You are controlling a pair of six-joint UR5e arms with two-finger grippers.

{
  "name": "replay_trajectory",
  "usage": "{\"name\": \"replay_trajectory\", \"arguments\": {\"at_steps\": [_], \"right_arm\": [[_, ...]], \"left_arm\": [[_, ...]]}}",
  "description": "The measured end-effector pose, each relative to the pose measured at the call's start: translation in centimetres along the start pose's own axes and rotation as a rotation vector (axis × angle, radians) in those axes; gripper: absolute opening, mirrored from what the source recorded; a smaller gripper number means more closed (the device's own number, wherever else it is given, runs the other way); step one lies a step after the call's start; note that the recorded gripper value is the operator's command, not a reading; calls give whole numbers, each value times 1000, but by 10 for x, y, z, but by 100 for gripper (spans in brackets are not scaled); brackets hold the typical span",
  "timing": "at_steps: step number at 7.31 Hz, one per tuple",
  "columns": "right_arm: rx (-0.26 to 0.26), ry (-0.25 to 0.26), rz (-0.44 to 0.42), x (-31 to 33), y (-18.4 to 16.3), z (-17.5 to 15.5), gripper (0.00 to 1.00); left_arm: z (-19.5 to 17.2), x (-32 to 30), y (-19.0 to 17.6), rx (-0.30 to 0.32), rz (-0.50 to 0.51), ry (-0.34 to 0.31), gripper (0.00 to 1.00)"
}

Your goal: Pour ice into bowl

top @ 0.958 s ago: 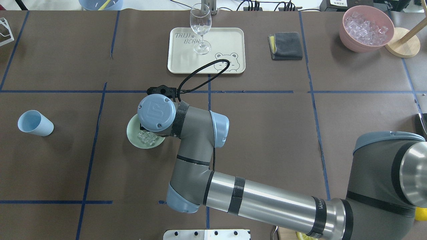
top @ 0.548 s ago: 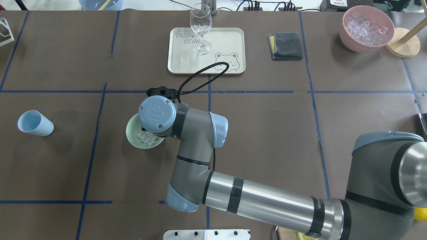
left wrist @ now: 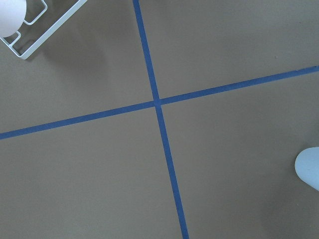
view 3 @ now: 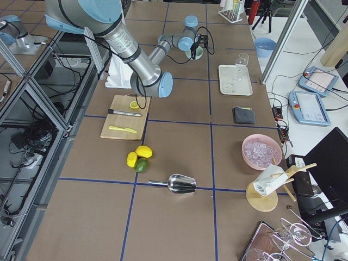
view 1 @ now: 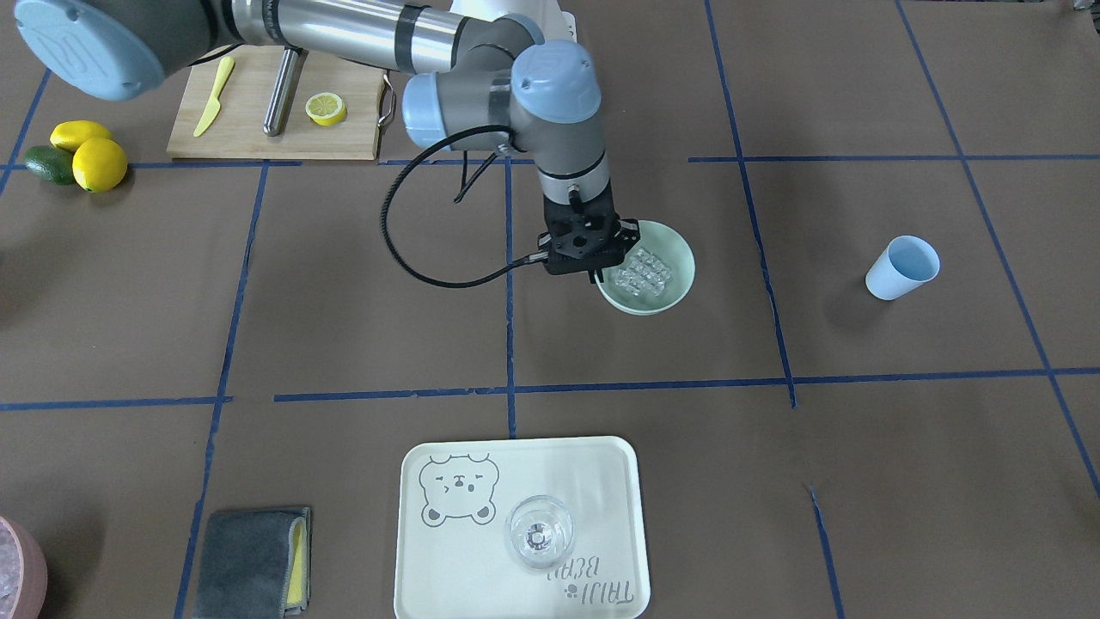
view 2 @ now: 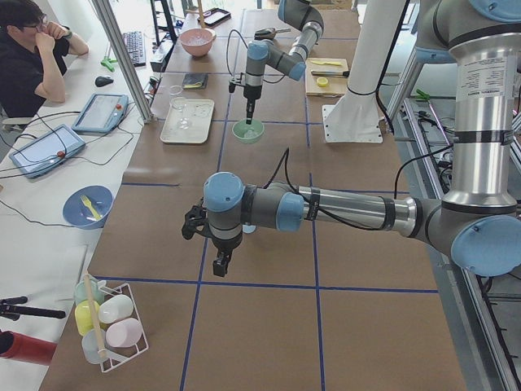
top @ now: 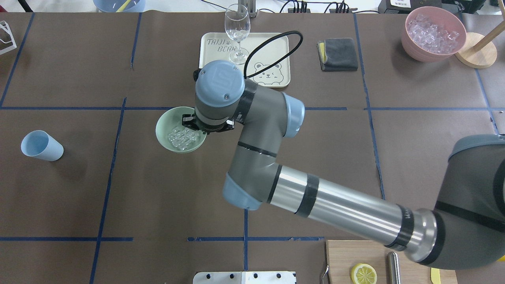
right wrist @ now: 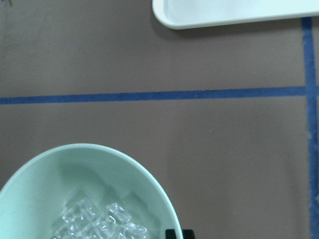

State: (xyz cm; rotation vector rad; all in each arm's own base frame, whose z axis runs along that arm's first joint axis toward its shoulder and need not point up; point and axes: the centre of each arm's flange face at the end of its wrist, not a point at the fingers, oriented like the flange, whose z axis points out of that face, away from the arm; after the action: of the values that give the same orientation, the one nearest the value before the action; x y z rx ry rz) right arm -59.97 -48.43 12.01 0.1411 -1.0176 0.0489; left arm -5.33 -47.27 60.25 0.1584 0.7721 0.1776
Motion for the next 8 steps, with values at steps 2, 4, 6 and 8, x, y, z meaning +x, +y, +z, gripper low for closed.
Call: {"name": "replay_trajectory", "arguments": {"at_steps": [2, 4, 6, 8], "right_arm": [[34, -1, -95, 143, -25, -58, 0], [-3, 23, -190, 284, -45, -111, 0], [-50, 80, -290, 453, -39, -147, 0], [-92, 128, -330, 570, -8, -165, 0]], "left_arm": [[2, 2, -1, -3, 5, 1, 100], [3, 2, -1, -4, 5, 2, 100], [3, 2, -1, -5, 5, 2, 100], [2, 3, -1, -4, 7, 2, 100]]}}
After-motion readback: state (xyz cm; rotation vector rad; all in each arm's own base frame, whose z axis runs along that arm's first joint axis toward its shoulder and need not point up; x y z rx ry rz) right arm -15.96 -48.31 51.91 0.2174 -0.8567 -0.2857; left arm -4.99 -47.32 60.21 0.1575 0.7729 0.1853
